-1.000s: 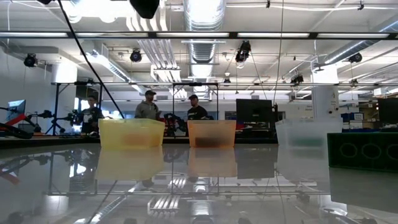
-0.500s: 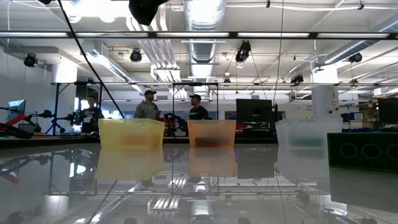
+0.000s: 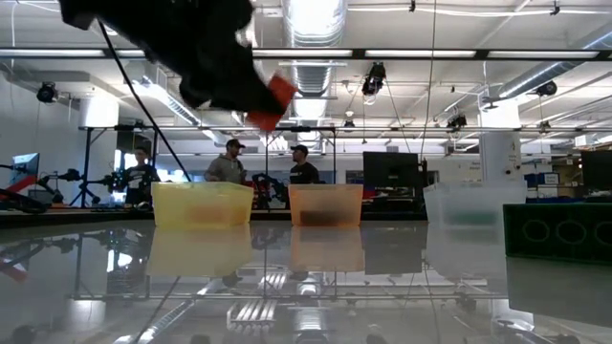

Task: Sort & place blocks by color
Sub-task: Put the orange game piece into the yellow bin

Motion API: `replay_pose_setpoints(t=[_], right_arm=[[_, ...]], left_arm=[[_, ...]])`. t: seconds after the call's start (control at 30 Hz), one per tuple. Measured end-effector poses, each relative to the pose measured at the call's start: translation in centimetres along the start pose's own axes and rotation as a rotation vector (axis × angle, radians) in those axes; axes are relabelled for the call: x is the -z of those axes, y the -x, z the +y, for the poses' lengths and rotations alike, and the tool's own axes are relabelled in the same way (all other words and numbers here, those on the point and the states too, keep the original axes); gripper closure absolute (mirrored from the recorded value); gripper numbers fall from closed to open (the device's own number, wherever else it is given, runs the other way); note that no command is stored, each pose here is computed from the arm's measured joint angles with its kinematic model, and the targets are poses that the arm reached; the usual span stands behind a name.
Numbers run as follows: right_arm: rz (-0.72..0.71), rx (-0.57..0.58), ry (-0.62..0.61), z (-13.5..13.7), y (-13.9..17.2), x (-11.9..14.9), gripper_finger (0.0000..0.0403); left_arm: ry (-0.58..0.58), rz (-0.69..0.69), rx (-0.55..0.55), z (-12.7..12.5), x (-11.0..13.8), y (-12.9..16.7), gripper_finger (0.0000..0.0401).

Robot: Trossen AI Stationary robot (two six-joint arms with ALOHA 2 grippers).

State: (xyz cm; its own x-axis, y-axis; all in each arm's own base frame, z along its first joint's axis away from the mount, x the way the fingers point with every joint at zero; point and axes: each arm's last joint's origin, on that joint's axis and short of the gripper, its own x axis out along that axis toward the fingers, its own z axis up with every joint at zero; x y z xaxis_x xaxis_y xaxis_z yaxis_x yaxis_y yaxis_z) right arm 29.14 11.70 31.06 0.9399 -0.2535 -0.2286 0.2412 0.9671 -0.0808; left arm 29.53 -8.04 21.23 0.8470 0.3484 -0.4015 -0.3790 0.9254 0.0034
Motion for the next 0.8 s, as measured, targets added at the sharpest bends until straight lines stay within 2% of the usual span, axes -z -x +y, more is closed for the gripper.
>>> replay_pose_setpoints(t=[0.2, 0.37, 0.47, 0.53, 0.67, 0.8], right_arm=[[0.084, 0.015, -0.014, -0.8, 0.9, 0.6, 0.0157], [0.126, 0.021, 0.013, -0.9, 0.9, 1.2, 0.0165], [0.138, 0.022, 0.023, -0.9, 0.9, 1.5, 0.0167], [0.15, 0.024, 0.033, -0.9, 0.9, 1.7, 0.0168], [0.166, 0.027, 0.046, -1.0, 0.9, 2.0, 0.0166], [0.172, 0.027, 0.064, -1.0, 0.9, 2.2, 0.0166]], left_arm=[[0.07, 0.367, -0.281, 5.1, -0.4, -1.0, 0.0317], [0.073, 0.645, -0.445, 10.4, -1.2, -1.4, 0.0317], [0.046, 0.732, -0.454, 13.4, -1.7, -1.8, 0.0318], [0.043, 0.786, -0.42, 15.3, -1.9, -2.1, 0.0318], [0.104, 0.841, -0.309, 18.9, -2.2, -2.6, 0.0318], [0.177, 0.863, -0.324, 21.7, -2.0, -2.8, 0.0318]])
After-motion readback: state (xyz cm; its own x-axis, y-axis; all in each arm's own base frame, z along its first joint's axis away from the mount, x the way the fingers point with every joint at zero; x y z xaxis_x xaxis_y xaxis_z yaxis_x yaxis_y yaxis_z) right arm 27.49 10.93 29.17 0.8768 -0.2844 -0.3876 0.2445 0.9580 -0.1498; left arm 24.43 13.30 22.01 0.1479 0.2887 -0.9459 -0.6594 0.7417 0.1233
